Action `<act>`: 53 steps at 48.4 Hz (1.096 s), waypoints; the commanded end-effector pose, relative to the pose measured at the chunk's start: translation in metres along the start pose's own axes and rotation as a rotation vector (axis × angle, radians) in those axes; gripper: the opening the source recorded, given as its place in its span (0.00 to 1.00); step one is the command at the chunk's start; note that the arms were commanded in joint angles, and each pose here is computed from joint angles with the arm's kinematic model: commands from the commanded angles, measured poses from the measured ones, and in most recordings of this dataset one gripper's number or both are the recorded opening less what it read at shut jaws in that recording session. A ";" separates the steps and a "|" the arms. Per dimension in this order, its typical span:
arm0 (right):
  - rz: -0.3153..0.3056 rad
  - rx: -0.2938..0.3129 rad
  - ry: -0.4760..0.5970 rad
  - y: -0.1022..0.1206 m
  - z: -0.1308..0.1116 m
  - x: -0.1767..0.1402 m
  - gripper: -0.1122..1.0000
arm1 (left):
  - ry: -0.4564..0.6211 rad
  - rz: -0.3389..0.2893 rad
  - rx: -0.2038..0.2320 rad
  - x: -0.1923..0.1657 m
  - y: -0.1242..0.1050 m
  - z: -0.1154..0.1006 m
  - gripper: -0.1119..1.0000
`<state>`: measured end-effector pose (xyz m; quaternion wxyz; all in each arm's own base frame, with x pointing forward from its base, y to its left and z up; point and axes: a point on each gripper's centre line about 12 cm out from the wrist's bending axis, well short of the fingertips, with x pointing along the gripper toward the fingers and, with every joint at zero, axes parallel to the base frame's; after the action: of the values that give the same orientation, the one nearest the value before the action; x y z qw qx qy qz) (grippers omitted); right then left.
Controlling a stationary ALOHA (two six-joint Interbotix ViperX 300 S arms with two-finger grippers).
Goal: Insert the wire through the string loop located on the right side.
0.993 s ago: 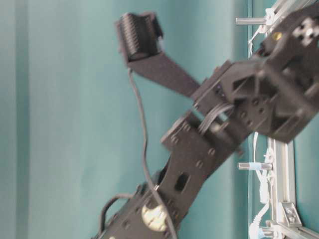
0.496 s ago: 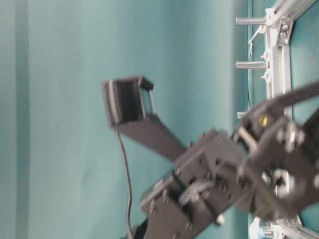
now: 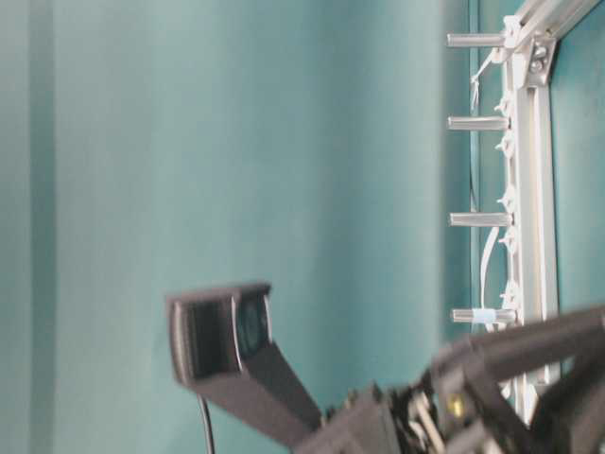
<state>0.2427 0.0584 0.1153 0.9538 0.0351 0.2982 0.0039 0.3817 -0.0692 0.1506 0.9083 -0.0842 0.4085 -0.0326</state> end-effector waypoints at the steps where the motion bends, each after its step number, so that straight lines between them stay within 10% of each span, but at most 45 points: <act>1: 0.006 0.003 -0.024 0.002 0.008 0.001 0.96 | -0.029 -0.027 0.007 -0.014 -0.011 0.002 0.29; 53: 0.027 0.009 -0.014 0.008 0.014 0.003 0.96 | 0.167 -0.039 -0.169 -0.106 -0.016 -0.088 0.29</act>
<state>0.2491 0.0629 0.1198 0.9527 0.0417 0.3009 0.0113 0.2474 -0.0810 0.1684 0.8570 -0.1644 0.4881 -0.0177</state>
